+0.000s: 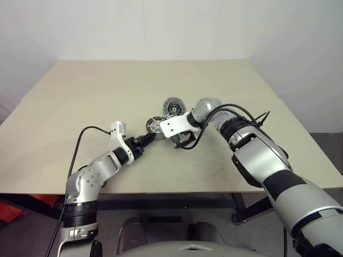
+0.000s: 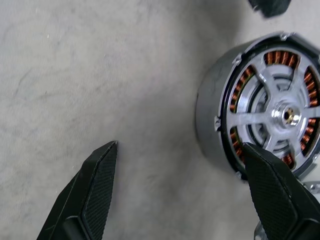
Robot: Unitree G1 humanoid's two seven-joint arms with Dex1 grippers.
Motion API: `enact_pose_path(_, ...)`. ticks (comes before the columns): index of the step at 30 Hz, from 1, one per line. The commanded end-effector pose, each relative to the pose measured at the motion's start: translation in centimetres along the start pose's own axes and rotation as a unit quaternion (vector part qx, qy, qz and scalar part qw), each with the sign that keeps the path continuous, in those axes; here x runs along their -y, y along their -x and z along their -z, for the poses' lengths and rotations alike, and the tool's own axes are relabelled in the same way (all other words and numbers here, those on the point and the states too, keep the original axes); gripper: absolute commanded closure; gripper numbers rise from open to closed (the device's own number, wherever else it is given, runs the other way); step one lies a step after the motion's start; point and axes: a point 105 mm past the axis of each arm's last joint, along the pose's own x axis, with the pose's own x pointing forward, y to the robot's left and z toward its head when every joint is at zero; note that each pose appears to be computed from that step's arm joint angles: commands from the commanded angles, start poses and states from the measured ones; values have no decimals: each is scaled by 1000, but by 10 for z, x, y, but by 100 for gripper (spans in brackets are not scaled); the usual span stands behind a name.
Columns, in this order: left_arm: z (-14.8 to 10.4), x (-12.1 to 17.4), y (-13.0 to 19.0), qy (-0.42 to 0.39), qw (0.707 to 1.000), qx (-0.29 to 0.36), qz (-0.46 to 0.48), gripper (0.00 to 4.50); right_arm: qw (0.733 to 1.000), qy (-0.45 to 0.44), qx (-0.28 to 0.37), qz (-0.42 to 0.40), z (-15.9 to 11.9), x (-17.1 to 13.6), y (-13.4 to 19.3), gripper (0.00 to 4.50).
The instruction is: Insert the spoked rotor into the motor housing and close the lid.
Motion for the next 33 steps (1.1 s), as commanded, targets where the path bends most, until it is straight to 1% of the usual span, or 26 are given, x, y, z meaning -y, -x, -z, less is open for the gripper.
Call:
enact_pose_path(1, -11, 8, 3, -10, 1000, 21, 11, 187, 999, 10, 7, 29, -11, 19, 12, 43)
enact_pose_path(2, -11, 8, 3, -10, 1000, 21, 11, 187, 999, 10, 7, 31, -11, 19, 12, 66)
enact_pose_path(6, -10, 8, 3, -9, 1000, 22, 10, 187, 999, 8, 3, 41, -10, 22, 13, 201)
enact_pose_path(20, -9, 9, 0, -9, 1000, 17, 13, 187, 997, -13, 7, 76, -10, 30, 14, 201)
enact_pose_path(33, -11, 7, 3, -10, 1000, 23, 5, 187, 998, -40, 10, 50, -8, 15, -7, 201)
